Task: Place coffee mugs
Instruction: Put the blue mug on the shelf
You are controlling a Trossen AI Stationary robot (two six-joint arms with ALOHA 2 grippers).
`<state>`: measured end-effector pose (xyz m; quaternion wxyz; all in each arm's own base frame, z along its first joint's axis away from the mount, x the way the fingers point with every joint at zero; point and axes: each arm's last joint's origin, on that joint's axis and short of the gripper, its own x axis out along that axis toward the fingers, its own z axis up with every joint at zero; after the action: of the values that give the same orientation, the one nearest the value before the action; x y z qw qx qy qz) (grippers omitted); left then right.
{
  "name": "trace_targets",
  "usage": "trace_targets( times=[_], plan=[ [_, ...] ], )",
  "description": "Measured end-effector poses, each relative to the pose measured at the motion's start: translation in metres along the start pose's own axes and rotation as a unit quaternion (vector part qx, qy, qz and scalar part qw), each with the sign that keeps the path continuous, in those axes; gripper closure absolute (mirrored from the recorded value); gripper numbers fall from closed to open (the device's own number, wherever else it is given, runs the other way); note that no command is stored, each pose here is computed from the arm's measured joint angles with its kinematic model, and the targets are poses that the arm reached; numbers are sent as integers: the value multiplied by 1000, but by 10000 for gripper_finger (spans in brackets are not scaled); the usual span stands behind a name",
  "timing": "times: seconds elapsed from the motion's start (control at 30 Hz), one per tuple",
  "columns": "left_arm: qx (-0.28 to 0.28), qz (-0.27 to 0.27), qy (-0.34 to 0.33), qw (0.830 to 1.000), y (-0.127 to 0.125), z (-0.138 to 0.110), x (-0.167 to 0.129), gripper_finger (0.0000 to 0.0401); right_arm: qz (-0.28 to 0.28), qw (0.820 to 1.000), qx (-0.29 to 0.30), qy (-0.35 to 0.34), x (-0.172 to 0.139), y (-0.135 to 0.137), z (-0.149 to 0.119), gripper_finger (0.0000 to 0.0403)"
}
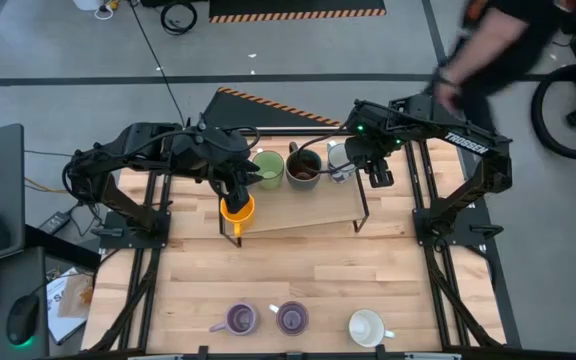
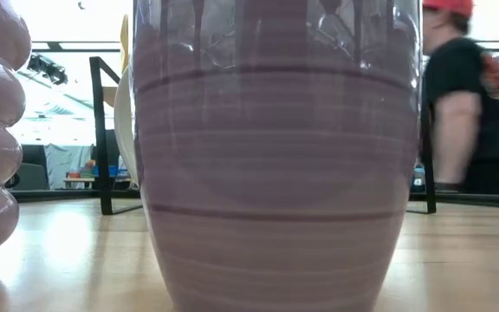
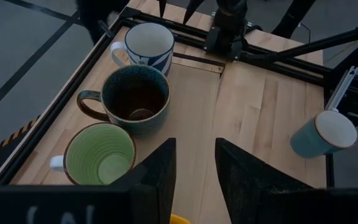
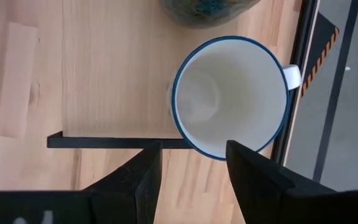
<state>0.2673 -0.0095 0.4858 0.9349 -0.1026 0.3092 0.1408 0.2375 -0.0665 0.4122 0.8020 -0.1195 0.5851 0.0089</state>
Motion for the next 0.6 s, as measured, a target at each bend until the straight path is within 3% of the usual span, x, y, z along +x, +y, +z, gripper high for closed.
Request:
trace_targets(
  times=[0.3, 0.6],
  plan=[
    [0, 0, 0, 1000, 0, 0, 0, 284, 4, 1000, 24, 2, -2, 4, -1, 219],
    [0, 0, 0, 1000, 0, 0, 0, 284, -31, 997, 62, -27, -26, 23, -11, 219]
  ],
)
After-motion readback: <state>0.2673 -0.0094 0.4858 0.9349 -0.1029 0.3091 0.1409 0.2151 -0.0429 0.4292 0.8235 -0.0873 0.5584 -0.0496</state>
